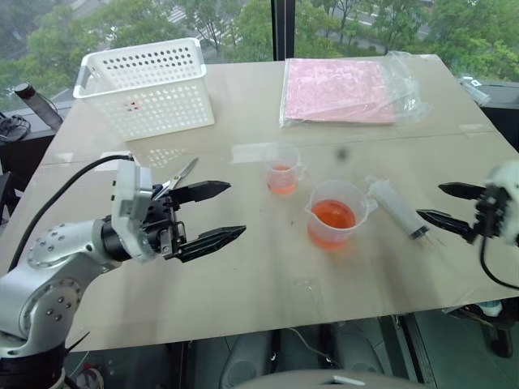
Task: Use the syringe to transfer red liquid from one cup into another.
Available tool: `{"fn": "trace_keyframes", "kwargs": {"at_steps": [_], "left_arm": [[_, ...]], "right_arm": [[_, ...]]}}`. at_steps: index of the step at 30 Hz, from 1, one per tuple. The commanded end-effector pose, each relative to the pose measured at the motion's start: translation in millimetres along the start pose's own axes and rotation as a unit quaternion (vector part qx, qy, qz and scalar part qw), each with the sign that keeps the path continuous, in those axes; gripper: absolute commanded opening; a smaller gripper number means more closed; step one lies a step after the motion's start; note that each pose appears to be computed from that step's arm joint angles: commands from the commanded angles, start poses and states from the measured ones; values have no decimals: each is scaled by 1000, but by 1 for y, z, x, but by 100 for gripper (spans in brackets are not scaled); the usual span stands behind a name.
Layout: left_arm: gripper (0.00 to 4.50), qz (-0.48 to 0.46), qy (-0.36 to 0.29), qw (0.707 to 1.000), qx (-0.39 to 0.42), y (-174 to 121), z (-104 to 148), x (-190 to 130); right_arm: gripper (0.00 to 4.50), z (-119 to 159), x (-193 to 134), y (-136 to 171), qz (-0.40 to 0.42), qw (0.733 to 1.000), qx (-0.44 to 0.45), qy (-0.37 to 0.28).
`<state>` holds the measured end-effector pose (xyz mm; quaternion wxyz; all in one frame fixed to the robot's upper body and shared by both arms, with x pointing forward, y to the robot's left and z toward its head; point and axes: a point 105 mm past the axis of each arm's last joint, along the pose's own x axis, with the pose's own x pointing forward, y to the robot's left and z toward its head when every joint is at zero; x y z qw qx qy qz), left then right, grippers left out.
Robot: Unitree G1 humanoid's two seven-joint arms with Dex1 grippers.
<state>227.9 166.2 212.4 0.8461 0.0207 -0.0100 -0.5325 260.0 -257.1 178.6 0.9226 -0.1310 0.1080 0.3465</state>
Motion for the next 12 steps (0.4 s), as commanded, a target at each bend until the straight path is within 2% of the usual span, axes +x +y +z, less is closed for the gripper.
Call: {"fn": "trace_keyframes", "kwargs": {"at_steps": [1, 4, 6, 8, 12], "left_arm": [[450, 89, -12, 996, -21, 24, -4, -15], [450, 153, 0, 988, -34, 39, -19, -26], [450, 187, 27, 981, -36, 41, -38, -37], [450, 198, 50, 978, -36, 38, -54, -46], [450, 202, 58, 977, -36, 33, -64, -51]], "right_arm": [[439, 16, -34, 20, -16, 997, -57, -53], [439, -2, -57, 34, -23, 997, -68, -31], [439, -21, -74, 41, -34, 998, -53, -8], [439, -34, -89, 46, -48, 998, -45, 11], [439, -45, -97, 48, -58, 997, -32, 30]]}}
